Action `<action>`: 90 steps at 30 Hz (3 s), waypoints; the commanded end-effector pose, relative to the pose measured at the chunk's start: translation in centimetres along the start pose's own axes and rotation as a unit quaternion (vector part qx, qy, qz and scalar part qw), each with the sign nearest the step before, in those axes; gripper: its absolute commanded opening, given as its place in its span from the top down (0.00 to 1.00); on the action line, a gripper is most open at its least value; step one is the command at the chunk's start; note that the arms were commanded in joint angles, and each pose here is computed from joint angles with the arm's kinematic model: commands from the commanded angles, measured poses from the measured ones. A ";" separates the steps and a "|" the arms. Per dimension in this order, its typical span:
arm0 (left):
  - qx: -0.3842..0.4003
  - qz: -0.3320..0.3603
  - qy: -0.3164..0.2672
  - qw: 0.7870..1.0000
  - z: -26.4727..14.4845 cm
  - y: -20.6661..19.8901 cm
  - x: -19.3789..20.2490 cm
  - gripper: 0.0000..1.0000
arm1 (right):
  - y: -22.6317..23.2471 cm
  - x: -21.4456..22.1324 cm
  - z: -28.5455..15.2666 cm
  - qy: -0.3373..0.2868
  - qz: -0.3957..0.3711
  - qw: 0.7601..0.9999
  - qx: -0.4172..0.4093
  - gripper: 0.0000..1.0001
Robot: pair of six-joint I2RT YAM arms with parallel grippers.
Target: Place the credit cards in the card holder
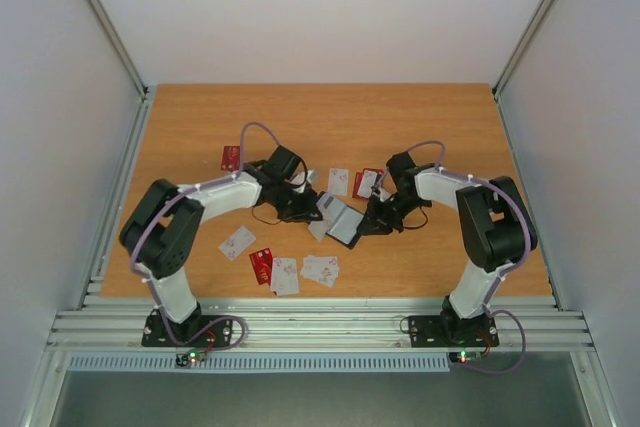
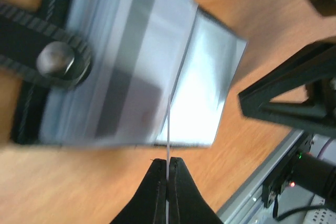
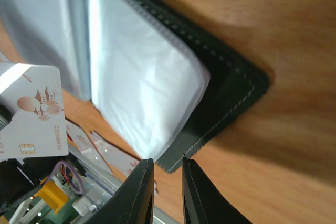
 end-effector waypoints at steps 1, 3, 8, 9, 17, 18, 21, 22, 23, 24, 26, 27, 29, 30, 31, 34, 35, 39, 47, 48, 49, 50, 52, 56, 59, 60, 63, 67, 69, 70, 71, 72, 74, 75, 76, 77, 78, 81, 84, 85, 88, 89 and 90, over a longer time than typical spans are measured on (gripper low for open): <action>-0.030 0.014 0.029 0.999 -2.1 1.9 3.7 1.00 | 0.6 0.7 -1.8 -0.022 -0.019 0.999 0.018 0.82; -0.029 0.010 0.031 0.999 -2.6 2.3 4.9 1.00 | 0.8 0.9 -2.1 -0.027 -0.018 0.999 0.017 0.82; -0.064 -0.027 0.011 0.998 -3.4 4.4 6.7 0.99 | 0.7 1.3 -2.5 -0.040 -0.011 0.999 0.017 0.82; -0.070 -0.037 0.011 0.997 -3.4 4.8 7.0 0.99 | 0.6 1.3 -2.4 -0.043 -0.003 0.999 0.018 0.81; -0.096 -0.055 -0.002 0.994 -4.8 5.7 7.6 0.68 | -1.3 2.0 -1.5 -0.067 0.067 0.995 0.019 0.69; -0.099 -0.049 -0.005 0.994 -5.2 5.5 7.5 0.63 | -1.4 2.1 -1.5 -0.071 0.073 0.995 0.017 0.67; -0.110 -0.019 -0.009 0.994 -6.0 4.9 6.5 0.48 | -1.5 1.9 -1.5 -0.084 0.084 0.993 0.012 0.65; -0.117 -0.010 -0.011 0.993 -6.2 4.7 6.0 0.43 | -1.6 1.9 -1.5 -0.086 0.087 0.992 0.012 0.65; -0.122 0.007 -0.010 0.992 -6.3 4.3 5.2 0.40 | -1.6 1.8 -1.6 -0.089 0.089 0.992 0.013 0.65; -0.125 0.017 -0.011 0.992 -6.5 3.9 4.6 0.38 | -1.6 1.8 -1.6 -0.092 0.090 0.992 0.015 0.65; -0.146 0.047 -0.003 0.988 -6.3 3.6 3.3 0.34 | -1.6 1.8 -1.7 -0.096 0.090 0.991 0.017 0.64; -0.158 0.059 -0.002 0.986 -6.3 3.4 2.6 0.31 | -1.6 1.8 -1.8 -0.097 0.090 0.991 0.018 0.64; -0.183 0.088 0.001 0.979 -6.2 3.1 1.3 0.29 | -1.6 1.7 -1.9 -0.099 0.089 0.991 0.020 0.63; -0.197 0.105 -0.001 0.975 -6.3 3.0 0.5 0.29 | -1.6 1.7 -1.9 -0.100 0.089 0.991 0.021 0.63; -0.205 0.116 0.003 0.972 -6.0 2.9 -0.1 0.29 | -1.6 1.7 -2.0 -0.100 0.090 0.991 0.022 0.63; -0.226 0.143 0.015 0.964 -5.3 2.6 -1.5 0.28 | -1.6 1.6 -2.1 -0.102 0.090 0.990 0.025 0.59; -0.234 0.152 0.020 0.960 -5.0 2.5 -1.8 0.28 | -1.6 1.6 -2.2 -0.101 0.091 0.990 0.026 0.59; -0.262 0.186 0.031 0.946 -4.0 2.4 -2.7 0.29 | -1.9 1.5 -2.5 -0.103 0.095 0.990 0.026 0.58; -0.315 0.238 0.030 0.918 -2.2 2.4 -3.9 0.34 | -2.0 1.1 -2.7 -0.102 0.098 0.990 0.018 0.58; -0.324 0.247 0.030 0.913 -2.0 2.4 -4.0 0.36 | -2.0 1.1 -2.7 -0.102 0.098 0.990 0.017 0.57; -0.336 0.258 0.030 0.905 -1.7 2.4 -4.2 0.37 | -2.0 1.0 -2.7 -0.101 0.098 0.990 0.016 0.57; -0.350 0.266 0.031 0.898 -1.5 2.6 -4.3 0.38 | -2.0 1.0 -2.8 -0.101 0.098 0.990 0.016 0.57; -0.372 0.282 0.037 0.883 -1.0 3.0 -4.4 0.41 | -2.0 0.9 -2.8 -0.101 0.098 0.990 0.014 0.57; -0.403 0.293 0.026 0.867 -1.0 3.4 -5.0 0.48 | -2.0 0.9 -3.0 -0.099 0.098 0.990 0.013 0.57; -0.420 0.297 0.020 0.857 -0.9 3.9 -5.5 0.54 | -2.2 0.9 -3.0 -0.097 0.098 0.990 0.013 0.57; -0.423 0.299 0.018 0.855 -0.8 3.9 -5.6 0.56 | -2.3 1.0 -2.9 -0.095 0.099 0.990 0.013 0.58; -0.420 0.302 0.009 0.856 -0.6 3.8 -5.9 0.62 | -2.3 1.0 -2.8 -0.090 0.100 0.991 0.012 0.58; -0.399 0.308 0.004 0.864 0.0 3.1 -6.0 0.65 | -2.1 0.9 -3.0 -0.090 0.096 0.991 0.012 0.58; -0.385 0.310 -0.002 0.869 0.2 2.7 -6.1 0.68 | -2.0 0.8 -3.1 -0.090 0.095 0.991 0.012 0.58; -0.378 0.311 -0.006 0.872 0.3 2.4 -6.1 0.70 | -2.0 0.8 -3.1 -0.090 0.094 0.991 0.013 0.58; -0.373 0.311 -0.007 0.874 0.4 2.4 -6.0 0.72 | -2.0 0.8 -3.2 -0.090 0.092 0.992 0.013 0.58; -0.369 0.312 -0.009 0.876 0.5 2.2 -6.1 0.75 | -1.9 0.8 -3.2 -0.091 0.092 0.992 0.013 0.58; -0.362 0.312 -0.011 0.878 0.7 2.1 -6.1 0.83 | -2.0 0.9 -3.2 -0.089 0.091 0.992 0.014 0.58; -0.359 0.312 -0.011 0.880 0.8 2.0 -6.0 0.87 | -2.1 0.9 -3.2 -0.089 0.092 0.992 0.014 0.58; -0.356 0.312 -0.010 0.881 0.8 2.0 -5.9 0.91 | -2.1 1.0 -3.1 -0.088 0.093 0.992 0.014 0.58; -0.349 0.311 -0.011 0.884 0.8 1.8 -5.8 0.95 | -2.1 1.0 -3.2 -0.088 0.093 0.992 0.015 0.58; -0.344 0.311 -0.011 0.886 0.8 1.7 -5.7 0.98 | -2.2 1.0 -3.2 -0.090 0.094 0.991 0.016 0.58; -0.321 0.302 -0.001 0.897 0.9 1.4 -4.8 1.00 | -2.4 1.0 -3.3 -0.095 0.099 0.990 0.024 0.58; -0.292 0.286 0.009 0.913 0.8 1.0 -3.3 1.00 | -2.5 1.0 -3.2 -0.098 0.102 0.990 0.019 0.57; -0.285 0.274 0.008 0.919 0.7 0.9 -2.9 1.00 | -2.5 0.9 -3.1 -0.099 0.103 0.990 0.017 0.57; -0.266 0.242 0.007 0.933 0.4 0.9 -1.5 1.00 | -2.8 0.8 -2.6 -0.101 0.112 0.989 0.008 0.56; -0.258 0.235 0.008 0.937 0.4 0.9 -1.1 1.00 | -3.0 0.8 -2.3 -0.100 0.116 0.988 0.005 0.55; -0.251 0.228 0.010 0.941 0.4 0.8 -0.8 1.00 | -3.2 0.8 -2.0 -0.098 0.122 0.988 0.002 0.54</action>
Point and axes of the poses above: each gripper's point midway between its finger pads, its own z axis out along the fingers, its own y axis along the line the jaws close on, x = y × z, the point moved 2 cm from there along -z, back along the fingers, and after that the axes turned 1 degree about z, right-handed, at the moved point
